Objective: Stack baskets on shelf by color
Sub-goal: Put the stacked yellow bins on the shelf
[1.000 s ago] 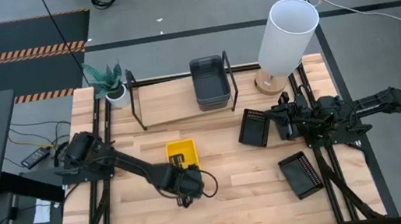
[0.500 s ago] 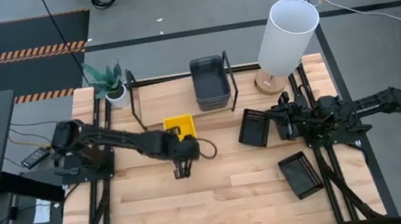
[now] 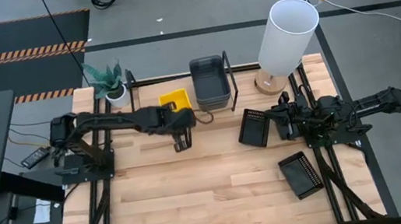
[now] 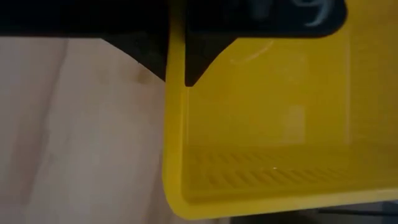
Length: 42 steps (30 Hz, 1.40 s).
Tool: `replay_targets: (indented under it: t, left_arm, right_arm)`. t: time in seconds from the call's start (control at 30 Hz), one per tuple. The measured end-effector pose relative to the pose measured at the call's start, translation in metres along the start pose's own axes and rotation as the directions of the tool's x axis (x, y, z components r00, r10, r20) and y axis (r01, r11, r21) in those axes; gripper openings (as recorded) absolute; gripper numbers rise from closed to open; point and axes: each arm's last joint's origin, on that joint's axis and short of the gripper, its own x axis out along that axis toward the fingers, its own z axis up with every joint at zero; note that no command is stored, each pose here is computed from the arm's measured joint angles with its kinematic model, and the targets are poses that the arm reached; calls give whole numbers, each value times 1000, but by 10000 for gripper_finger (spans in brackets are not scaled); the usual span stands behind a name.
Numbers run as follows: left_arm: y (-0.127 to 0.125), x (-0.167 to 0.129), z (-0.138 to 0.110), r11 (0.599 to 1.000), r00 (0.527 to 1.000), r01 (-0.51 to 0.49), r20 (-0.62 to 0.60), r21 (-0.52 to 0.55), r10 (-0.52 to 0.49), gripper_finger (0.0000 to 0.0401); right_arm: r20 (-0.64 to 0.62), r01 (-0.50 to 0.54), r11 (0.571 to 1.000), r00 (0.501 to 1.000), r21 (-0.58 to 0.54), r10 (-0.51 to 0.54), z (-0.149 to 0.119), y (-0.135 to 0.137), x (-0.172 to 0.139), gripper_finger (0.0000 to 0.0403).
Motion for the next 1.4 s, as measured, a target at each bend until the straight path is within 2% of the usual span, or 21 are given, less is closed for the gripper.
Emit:
replay_targets:
  t: [0.27,0.5,0.67,0.87,1.07,1.27,1.4]
  left_arm:
    - [30,10,0,999,1000,-21,-23,-31,21,14]
    - [62,18,-3,990,997,-63,-42,-123,58,14]
    - [75,25,-1,981,997,-82,-2,-177,83,15]
    - [71,44,-2,995,998,-62,-25,-80,60,15]
    - [65,54,1,997,997,82,1,-14,-82,15]
    - [59,55,4,995,995,93,29,28,-93,15]
    - [55,54,5,990,995,95,32,100,-99,22]
  right_arm:
    - [0,0,1000,1000,0,0,0,0,0,16]
    - [-1,0,1000,1000,0,0,0,0,0,16]
    - [-1,0,1000,1000,0,0,0,0,0,16]
    - [1,0,1000,1000,0,0,0,0,0,16]
    - [0,-1,1000,1000,0,1,0,0,0,16]
    - [0,0,1000,1000,0,0,0,0,0,16]
    - [0,0,1000,1000,0,0,0,0,0,16]
